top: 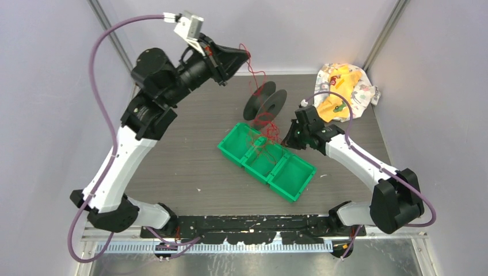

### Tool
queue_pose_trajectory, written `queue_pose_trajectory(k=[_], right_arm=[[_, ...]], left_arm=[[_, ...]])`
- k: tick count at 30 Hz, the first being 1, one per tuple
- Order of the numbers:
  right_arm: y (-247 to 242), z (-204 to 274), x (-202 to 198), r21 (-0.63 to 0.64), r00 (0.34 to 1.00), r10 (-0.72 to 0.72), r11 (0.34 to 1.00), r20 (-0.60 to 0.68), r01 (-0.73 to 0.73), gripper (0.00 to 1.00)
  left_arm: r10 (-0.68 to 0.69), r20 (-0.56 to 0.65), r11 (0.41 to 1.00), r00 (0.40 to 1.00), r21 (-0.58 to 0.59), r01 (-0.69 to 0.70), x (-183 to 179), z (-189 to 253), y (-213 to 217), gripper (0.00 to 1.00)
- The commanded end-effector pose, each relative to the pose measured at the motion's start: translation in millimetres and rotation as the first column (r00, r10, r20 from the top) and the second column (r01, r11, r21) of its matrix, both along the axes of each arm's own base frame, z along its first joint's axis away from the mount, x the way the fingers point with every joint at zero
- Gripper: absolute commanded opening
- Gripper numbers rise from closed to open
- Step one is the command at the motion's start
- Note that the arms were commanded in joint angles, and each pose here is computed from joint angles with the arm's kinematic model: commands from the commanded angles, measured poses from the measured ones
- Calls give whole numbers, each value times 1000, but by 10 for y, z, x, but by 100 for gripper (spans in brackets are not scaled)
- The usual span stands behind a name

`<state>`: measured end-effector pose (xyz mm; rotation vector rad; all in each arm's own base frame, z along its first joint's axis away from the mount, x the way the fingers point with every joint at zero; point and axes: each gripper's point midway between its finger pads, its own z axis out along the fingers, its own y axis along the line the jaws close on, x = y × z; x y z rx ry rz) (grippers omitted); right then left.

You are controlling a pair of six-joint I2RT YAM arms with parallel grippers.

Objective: Wrap the cables

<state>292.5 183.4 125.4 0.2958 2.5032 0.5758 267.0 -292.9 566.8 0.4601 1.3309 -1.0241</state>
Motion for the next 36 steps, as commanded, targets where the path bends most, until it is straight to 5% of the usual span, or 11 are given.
queue_pose_trajectory(k=[1, 16, 21, 27, 28, 31, 36], right_arm=[[-342, -228, 33, -124, 993, -122, 985, -4, 120, 1], [-443, -292, 85, -180, 990, -137, 974, 21, 138, 1], [-400, -40, 115, -134, 989, -121, 982, 83, 131, 0], [-441, 216, 133, -126, 981, -126, 981, 145, 145, 1], [-441, 255, 131, -122, 981, -125, 982, 150, 144, 6], [-456, 382, 101, -125, 981, -121, 982, 152, 141, 43], [-485, 879, 64, -74, 959, -117, 987, 259, 141, 59]], left_arm=[[126, 154, 991, 980, -73, -116, -225, 524, 451, 0], [521, 275, 838, 808, -345, -423, -658, 1187, 1669, 1], [396, 269, 907, 878, -264, -328, -634, 1095, 1360, 0], [89, 171, 984, 981, -166, -60, -492, 790, 578, 1], [48, 143, 988, 989, -149, -27, -438, 710, 453, 0], [0, 61, 997, 998, -77, 5, -215, 409, 177, 1], [-90, -63, 996, 994, 0, 90, -65, -14, -143, 1]])
